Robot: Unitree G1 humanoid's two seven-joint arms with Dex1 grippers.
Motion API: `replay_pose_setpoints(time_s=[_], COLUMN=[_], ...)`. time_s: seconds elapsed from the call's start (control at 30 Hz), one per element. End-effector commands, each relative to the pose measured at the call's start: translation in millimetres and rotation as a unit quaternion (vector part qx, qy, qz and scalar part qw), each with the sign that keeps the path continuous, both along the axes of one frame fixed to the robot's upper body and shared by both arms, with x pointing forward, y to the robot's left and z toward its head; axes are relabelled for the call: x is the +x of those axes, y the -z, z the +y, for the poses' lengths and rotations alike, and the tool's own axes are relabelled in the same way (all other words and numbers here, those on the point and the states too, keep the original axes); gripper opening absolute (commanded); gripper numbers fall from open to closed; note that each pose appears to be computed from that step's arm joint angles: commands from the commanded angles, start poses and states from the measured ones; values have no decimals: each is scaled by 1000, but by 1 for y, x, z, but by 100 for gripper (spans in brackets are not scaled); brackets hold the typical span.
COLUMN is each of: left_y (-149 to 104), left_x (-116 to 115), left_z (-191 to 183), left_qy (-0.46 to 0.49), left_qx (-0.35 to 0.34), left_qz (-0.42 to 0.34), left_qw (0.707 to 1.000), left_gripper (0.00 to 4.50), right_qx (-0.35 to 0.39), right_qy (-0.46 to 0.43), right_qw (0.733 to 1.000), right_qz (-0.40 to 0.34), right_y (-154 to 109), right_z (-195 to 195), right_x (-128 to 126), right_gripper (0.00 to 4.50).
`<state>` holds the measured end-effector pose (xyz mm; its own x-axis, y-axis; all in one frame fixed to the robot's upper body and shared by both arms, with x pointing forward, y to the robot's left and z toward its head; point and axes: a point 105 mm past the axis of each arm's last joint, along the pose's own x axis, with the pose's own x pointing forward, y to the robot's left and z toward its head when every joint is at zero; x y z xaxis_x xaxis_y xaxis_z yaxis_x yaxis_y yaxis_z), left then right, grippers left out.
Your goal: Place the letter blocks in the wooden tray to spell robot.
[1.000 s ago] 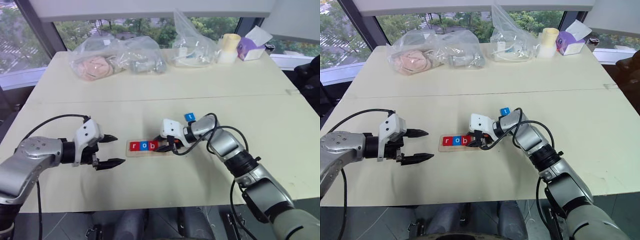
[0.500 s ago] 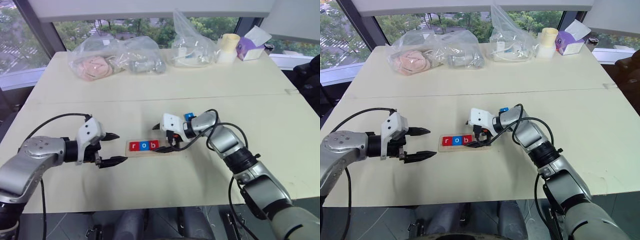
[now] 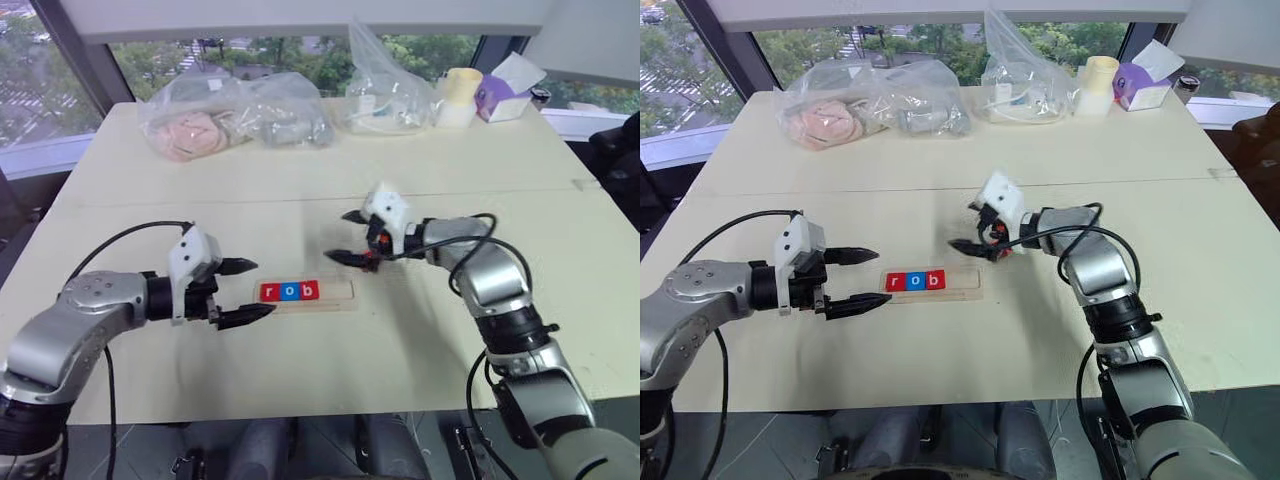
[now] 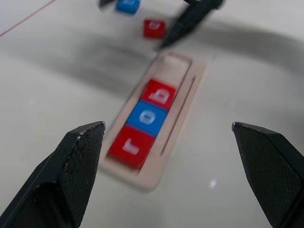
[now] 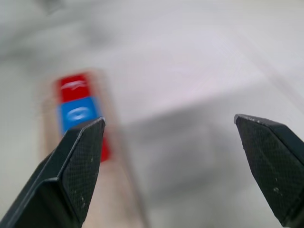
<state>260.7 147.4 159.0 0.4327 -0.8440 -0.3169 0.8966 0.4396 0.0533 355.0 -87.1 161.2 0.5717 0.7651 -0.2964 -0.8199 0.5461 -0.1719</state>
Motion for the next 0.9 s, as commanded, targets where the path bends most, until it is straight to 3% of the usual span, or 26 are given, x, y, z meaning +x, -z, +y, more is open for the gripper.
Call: replay_pose_setpoints(time_s=[0.03,0.23,0.67,0.77,0.9], left_y=[-8,-13,-15,-14,-13], left_x=[-2,10,18,16,16], left_z=[-8,-18,-32,-31,-29], left_qy=[5,0,10,6,1], left_qx=[-9,-28,-43,-43,-42], left_qz=[-23,-42,-53,-53,-52], left_qw=[1000,999,998,998,998], left_gripper=[450,450,450,450,450], right_qx=[44,60,21,21,15], right_qy=[109,189,276,274,264], right_qw=[993,977,954,955,959], right_qz=[26,71,112,115,104], right_y=[-8,5,55,63,61], right_z=[-17,-14,-17,-15,-9], right_x=[-4,-29,-13,-11,-12], right_gripper=[445,445,445,361,163])
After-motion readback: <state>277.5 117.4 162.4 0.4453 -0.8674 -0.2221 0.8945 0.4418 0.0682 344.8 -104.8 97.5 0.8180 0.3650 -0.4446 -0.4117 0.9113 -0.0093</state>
